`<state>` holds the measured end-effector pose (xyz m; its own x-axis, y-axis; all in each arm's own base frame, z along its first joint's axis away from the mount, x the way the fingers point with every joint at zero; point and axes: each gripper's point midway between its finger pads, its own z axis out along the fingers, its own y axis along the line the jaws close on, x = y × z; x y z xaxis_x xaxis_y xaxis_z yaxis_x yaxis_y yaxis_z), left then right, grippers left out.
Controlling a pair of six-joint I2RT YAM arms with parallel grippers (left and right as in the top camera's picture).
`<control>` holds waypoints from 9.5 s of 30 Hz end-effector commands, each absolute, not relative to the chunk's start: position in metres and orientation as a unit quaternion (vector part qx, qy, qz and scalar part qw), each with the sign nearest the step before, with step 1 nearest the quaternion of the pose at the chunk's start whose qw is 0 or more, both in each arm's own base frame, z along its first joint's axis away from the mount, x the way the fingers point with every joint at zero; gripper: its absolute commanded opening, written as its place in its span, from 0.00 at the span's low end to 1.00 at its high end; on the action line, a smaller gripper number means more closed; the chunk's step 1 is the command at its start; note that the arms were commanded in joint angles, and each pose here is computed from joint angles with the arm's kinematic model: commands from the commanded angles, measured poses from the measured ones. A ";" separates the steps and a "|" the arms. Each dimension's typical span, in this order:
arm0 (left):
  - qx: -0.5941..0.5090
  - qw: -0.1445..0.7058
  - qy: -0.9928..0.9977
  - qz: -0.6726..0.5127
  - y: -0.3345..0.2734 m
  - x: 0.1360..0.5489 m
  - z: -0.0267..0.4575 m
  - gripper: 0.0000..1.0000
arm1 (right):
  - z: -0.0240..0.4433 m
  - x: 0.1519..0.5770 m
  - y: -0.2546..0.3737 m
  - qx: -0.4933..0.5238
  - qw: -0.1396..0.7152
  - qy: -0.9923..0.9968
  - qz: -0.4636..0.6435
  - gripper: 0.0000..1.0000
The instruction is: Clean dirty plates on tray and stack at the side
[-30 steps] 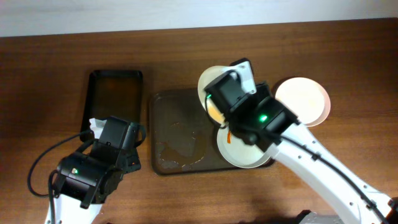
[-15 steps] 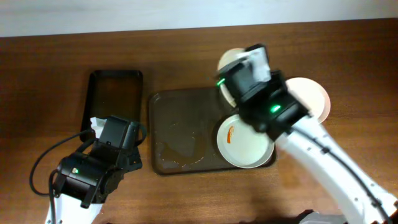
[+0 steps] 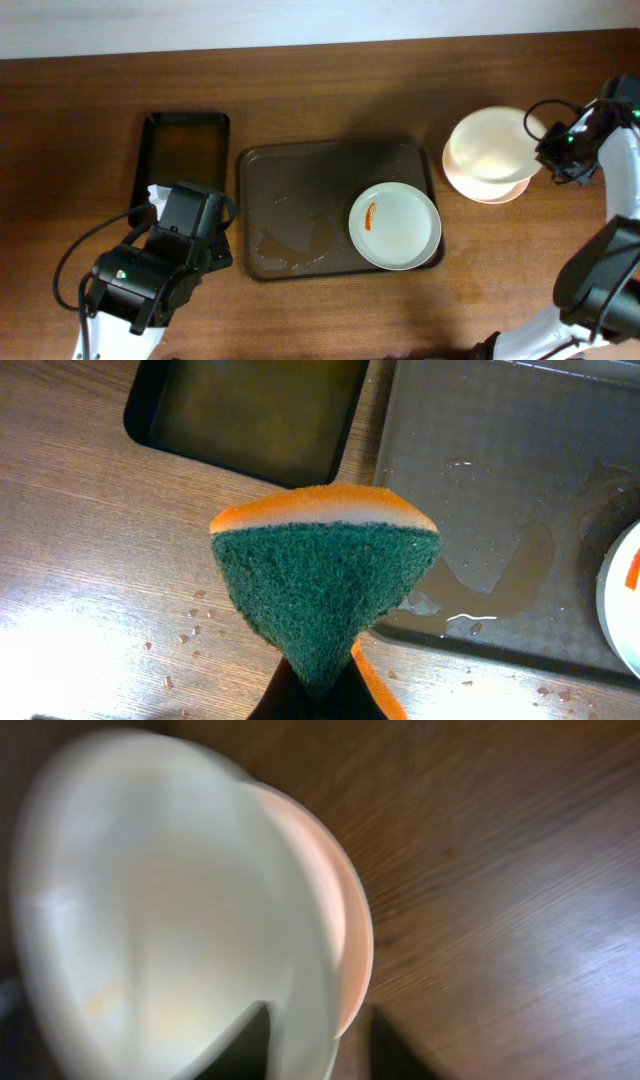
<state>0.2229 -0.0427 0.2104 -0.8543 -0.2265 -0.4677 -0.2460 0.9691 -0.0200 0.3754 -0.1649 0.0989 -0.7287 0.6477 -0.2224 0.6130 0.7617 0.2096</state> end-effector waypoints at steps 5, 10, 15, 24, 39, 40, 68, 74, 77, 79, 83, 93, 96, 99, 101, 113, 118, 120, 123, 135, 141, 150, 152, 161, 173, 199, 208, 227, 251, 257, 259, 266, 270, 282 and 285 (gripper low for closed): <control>-0.129 0.247 0.960 0.014 -0.043 0.224 0.212 0.00 | 0.141 0.385 -0.110 0.308 0.149 0.917 0.206 0.74; -0.125 0.239 0.963 -0.005 -0.051 0.226 0.210 0.00 | 0.152 0.324 -0.036 0.226 0.034 0.961 0.156 0.80; -0.125 0.238 0.963 -0.005 -0.051 0.225 0.209 0.00 | 0.086 0.283 0.013 0.202 -0.058 0.969 0.134 0.80; -0.126 0.241 0.962 -0.006 -0.052 0.227 0.210 0.00 | 0.042 0.254 0.040 0.167 -0.079 0.983 0.023 0.30; -0.125 0.239 0.963 -0.007 -0.053 0.227 0.210 0.00 | 0.013 0.249 0.048 0.162 -0.064 0.984 0.031 0.34; -0.125 0.239 0.963 -0.007 -0.053 0.227 0.210 0.00 | 0.009 0.248 0.048 0.163 -0.062 0.984 0.032 0.34; -0.118 0.196 0.973 -0.005 -0.065 0.238 0.187 0.00 | 0.002 0.295 0.143 0.073 0.020 0.991 0.106 0.50; -0.116 0.174 0.978 0.002 -0.067 0.241 0.177 0.00 | -0.007 0.301 0.124 0.093 0.022 0.992 0.077 0.46; -0.116 0.178 0.977 0.000 -0.068 0.243 0.177 0.00 | -0.008 0.304 0.115 0.106 0.023 0.991 0.076 0.42; -0.116 0.179 0.977 -0.001 -0.068 0.243 0.178 0.00 | -0.010 0.304 0.116 0.101 0.022 0.992 0.075 0.24; -0.114 0.176 0.978 -0.022 -0.076 0.244 0.177 0.00 | -0.017 0.301 0.116 0.075 0.012 0.994 0.073 0.04; -0.030 0.087 0.984 -0.154 -0.149 0.265 0.119 0.00 | -0.012 0.293 0.163 -0.038 0.012 0.988 0.150 0.04; -0.010 0.056 0.987 -0.152 -0.165 0.270 0.091 0.00 | -0.012 0.292 0.180 -0.064 0.023 0.985 0.156 0.04; 0.024 0.053 0.987 -0.148 -0.174 0.284 0.064 0.00 | -0.012 0.291 0.183 -0.058 0.021 0.986 0.156 0.04; 0.024 0.032 0.987 -0.155 -0.181 0.288 0.043 0.00 | -0.012 0.291 0.183 -0.058 0.022 0.986 0.156 0.04; 0.024 0.034 0.990 -0.136 -0.196 0.302 -0.016 0.00 | -0.012 0.293 0.183 -0.058 0.025 0.986 0.156 0.04; 0.012 0.068 0.998 0.008 -0.138 0.299 -0.041 0.00 | -0.012 0.293 0.183 -0.058 0.025 0.986 0.156 0.04; 0.008 0.082 0.993 0.087 -0.110 0.300 -0.039 0.00 | -0.012 0.293 0.183 -0.058 0.025 0.986 0.156 0.04; 0.011 0.083 0.982 0.170 -0.083 0.302 -0.023 0.00 | -0.013 0.294 0.181 -0.058 0.027 0.987 0.148 0.04; 0.001 0.015 1.000 -0.002 -0.162 0.320 0.066 0.00 | -0.013 0.294 0.180 -0.057 0.029 0.987 0.146 0.04; 0.006 -0.002 0.997 -0.076 -0.184 0.307 0.031 0.00 | -0.013 0.294 0.180 -0.057 0.028 0.987 0.145 0.04; -0.023 0.024 0.995 0.097 -0.111 0.289 -0.006 0.00 | -0.013 0.294 0.180 -0.057 0.029 0.987 0.146 0.04; -0.025 0.040 0.988 0.147 -0.096 0.298 0.021 0.00 | -0.013 0.294 0.180 -0.057 0.029 0.987 0.145 0.04; -0.125 0.133 0.980 0.076 -0.096 0.291 0.177 0.00 | 0.054 0.315 0.168 -0.055 0.081 0.990 0.105 0.04; -0.098 0.118 0.988 -0.001 -0.121 0.285 0.145 0.00 | 0.294 0.335 0.089 -0.058 0.291 0.928 -0.225 0.04; -0.058 0.131 0.985 -0.099 -0.154 0.286 0.060 0.00 | 0.291 0.374 -0.056 0.149 0.274 0.927 -0.209 0.04; -0.058 0.134 0.984 -0.101 -0.154 0.287 0.060 0.00 | 0.141 0.393 -0.161 0.329 0.103 0.938 0.027 0.12; -0.249 0.301 0.920 0.023 0.028 0.402 0.097 0.00 | 0.193 0.343 0.128 -0.088 -0.004 0.945 0.316 0.41; -0.196 0.386 0.893 -0.123 -0.011 0.225 0.258 1.00 | 0.322 0.125 0.189 -0.285 0.139 0.933 0.167 0.98; -0.194 0.395 0.889 -0.125 -0.011 0.222 0.263 1.00 | 0.336 0.112 0.177 -0.285 0.166 0.926 0.184 0.98; -0.194 0.395 0.889 -0.125 -0.011 0.222 0.263 1.00 | 0.336 0.110 0.178 -0.286 0.162 0.925 0.188 0.98; -0.194 0.395 0.889 -0.125 -0.011 0.222 0.263 1.00 | 0.335 0.112 0.179 -0.326 0.170 0.913 0.177 0.98; -0.194 0.395 0.889 -0.125 -0.011 0.222 0.263 1.00 | 0.328 0.123 0.176 -0.320 0.189 0.912 0.172 0.98; -0.194 0.395 0.889 -0.125 -0.011 0.222 0.263 1.00 | 0.256 0.171 0.142 -0.326 0.569 0.718 0.234 0.98; -0.194 0.395 0.889 -0.125 -0.011 0.222 0.263 1.00 | 0.234 0.180 0.134 -0.312 0.640 0.664 0.227 0.98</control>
